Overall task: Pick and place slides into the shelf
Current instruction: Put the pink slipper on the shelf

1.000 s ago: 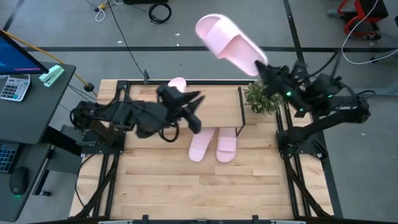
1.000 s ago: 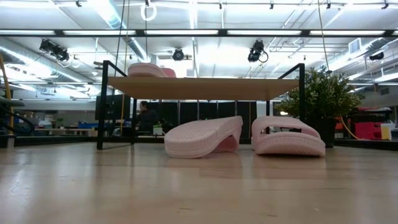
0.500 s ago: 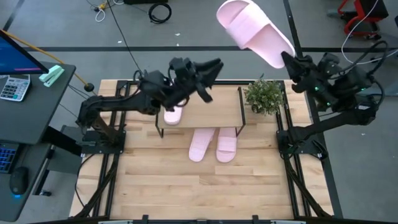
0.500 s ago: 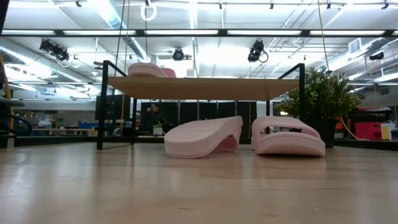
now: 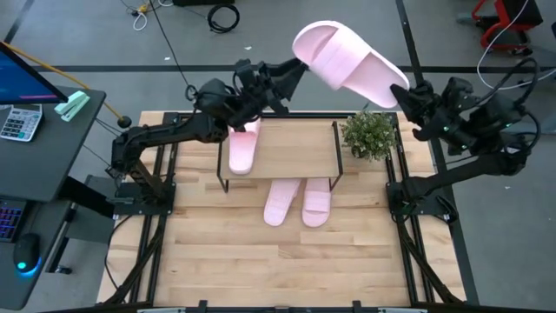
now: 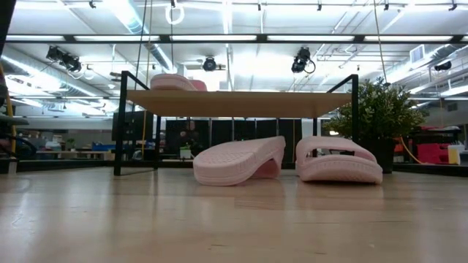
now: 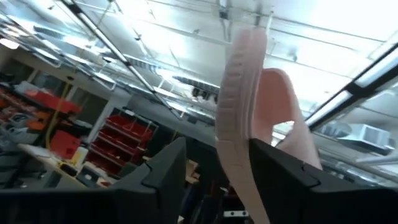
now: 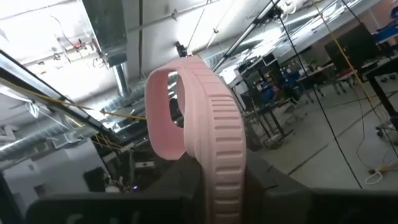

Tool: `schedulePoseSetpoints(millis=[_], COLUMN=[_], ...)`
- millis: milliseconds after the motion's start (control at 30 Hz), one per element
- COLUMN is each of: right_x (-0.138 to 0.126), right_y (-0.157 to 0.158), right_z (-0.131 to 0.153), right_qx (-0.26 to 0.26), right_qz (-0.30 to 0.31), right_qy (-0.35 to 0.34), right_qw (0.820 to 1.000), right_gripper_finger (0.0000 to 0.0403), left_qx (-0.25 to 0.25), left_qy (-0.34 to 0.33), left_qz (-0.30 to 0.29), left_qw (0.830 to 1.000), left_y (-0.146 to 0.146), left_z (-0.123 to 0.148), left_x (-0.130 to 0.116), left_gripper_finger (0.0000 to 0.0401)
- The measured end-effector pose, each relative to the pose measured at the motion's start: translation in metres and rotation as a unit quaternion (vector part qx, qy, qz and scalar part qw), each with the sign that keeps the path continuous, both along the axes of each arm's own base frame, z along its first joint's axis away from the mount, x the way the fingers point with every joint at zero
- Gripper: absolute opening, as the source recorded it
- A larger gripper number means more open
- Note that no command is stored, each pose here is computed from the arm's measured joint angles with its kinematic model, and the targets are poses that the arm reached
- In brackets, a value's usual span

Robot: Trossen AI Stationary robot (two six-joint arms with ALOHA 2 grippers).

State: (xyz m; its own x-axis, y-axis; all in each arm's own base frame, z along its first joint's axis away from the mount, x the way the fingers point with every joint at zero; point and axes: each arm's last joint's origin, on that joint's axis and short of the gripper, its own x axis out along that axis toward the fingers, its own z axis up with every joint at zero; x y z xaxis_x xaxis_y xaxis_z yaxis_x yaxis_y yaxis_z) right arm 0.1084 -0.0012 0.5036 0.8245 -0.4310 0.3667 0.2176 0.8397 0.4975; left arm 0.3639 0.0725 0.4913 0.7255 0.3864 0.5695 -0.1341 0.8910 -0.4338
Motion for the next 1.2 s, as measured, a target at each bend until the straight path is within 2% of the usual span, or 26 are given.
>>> schedulePoseSetpoints(millis=[167,300,533,800,1000,1200], right_x=[-0.005,-0.005,0.006,0.045,0.076,0.105], right_y=[-0.001,-0.001,-0.003,-0.010,-0.021,-0.034], right_z=[0.003,0.003,0.010,0.008,0.013,0.002], right_qx=[-0.015,-0.018,-0.043,-0.055,-0.097,-0.082], right_qz=[-0.008,-0.012,-0.057,-0.079,-0.059,-0.058], right_qy=[-0.007,-0.008,-0.032,-0.043,-0.134,-0.138], right_qw=[1.000,1.000,0.997,0.994,0.984,0.985], right_gripper_finger=[0.0062,0.0062,0.0062,0.0062,0.0062,0.0062], left_qx=[0.025,0.025,0.017,0.022,0.008,0.004], left_qy=[-0.012,-0.012,-0.020,-0.063,-0.069,-0.076], left_qz=[-0.013,-0.013,-0.042,-0.053,-0.066,-0.073], left_qw=[1.000,1.000,0.999,0.996,0.995,0.994], left_y=[0.000,0.000,-0.015,-0.026,-0.026,-0.028], left_z=[0.004,0.004,0.004,0.011,0.011,0.011], left_x=[-0.003,-0.003,-0.001,-0.005,-0.005,-0.005], left_gripper_finger=[0.0207,0.0214,0.0210,0.0211,0.0211,0.0207])
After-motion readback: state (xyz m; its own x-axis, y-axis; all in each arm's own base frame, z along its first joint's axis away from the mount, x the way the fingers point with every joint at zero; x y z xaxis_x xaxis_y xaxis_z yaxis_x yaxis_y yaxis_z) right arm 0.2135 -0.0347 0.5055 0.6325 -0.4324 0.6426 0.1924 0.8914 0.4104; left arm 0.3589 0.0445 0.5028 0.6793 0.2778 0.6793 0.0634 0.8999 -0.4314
